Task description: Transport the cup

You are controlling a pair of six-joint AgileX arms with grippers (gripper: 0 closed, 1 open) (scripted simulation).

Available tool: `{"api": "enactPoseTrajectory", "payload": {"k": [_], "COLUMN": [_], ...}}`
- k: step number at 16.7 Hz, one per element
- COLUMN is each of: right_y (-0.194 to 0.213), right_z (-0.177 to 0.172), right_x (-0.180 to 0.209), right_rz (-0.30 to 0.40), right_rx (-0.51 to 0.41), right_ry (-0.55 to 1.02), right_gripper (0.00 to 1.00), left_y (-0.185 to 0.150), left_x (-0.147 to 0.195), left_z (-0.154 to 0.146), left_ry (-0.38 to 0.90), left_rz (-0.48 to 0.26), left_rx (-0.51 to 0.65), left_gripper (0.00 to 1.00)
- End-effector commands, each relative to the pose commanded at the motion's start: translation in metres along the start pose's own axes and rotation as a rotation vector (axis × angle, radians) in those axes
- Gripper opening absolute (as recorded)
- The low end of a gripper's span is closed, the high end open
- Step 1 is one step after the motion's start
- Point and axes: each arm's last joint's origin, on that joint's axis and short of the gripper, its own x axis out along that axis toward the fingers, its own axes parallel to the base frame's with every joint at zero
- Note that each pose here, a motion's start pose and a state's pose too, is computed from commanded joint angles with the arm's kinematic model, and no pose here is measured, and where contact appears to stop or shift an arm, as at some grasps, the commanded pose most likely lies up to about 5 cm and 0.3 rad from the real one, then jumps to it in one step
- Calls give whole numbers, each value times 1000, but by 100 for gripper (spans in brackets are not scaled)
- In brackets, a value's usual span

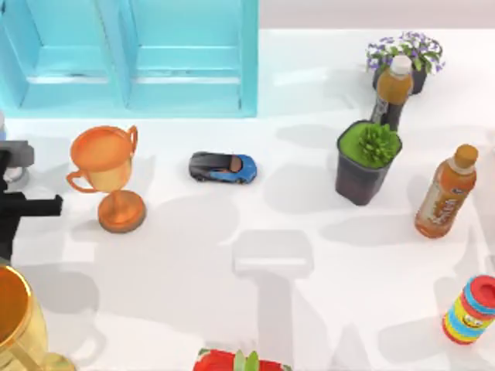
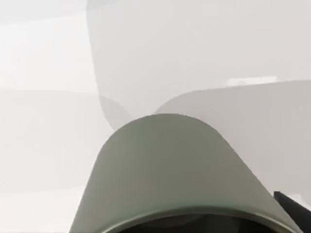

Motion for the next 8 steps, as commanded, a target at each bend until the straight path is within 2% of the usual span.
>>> {"api": "enactPoseTrajectory", "payload": {"k": [3, 8], "right_y": [0, 0], "right_z": [0, 0], "right_x": [0, 0], "right_rz": [0, 0], "right_rx": [0, 0], "right_ry": [0, 0], "right_gripper": [100, 100], "left_y": [-2, -2], "left_x": [16, 18], "left_z": [3, 10], "left_ry": [1, -87], "left_rz": [8, -21], "left_rx": [12, 9], "left_gripper": [0, 0]}}
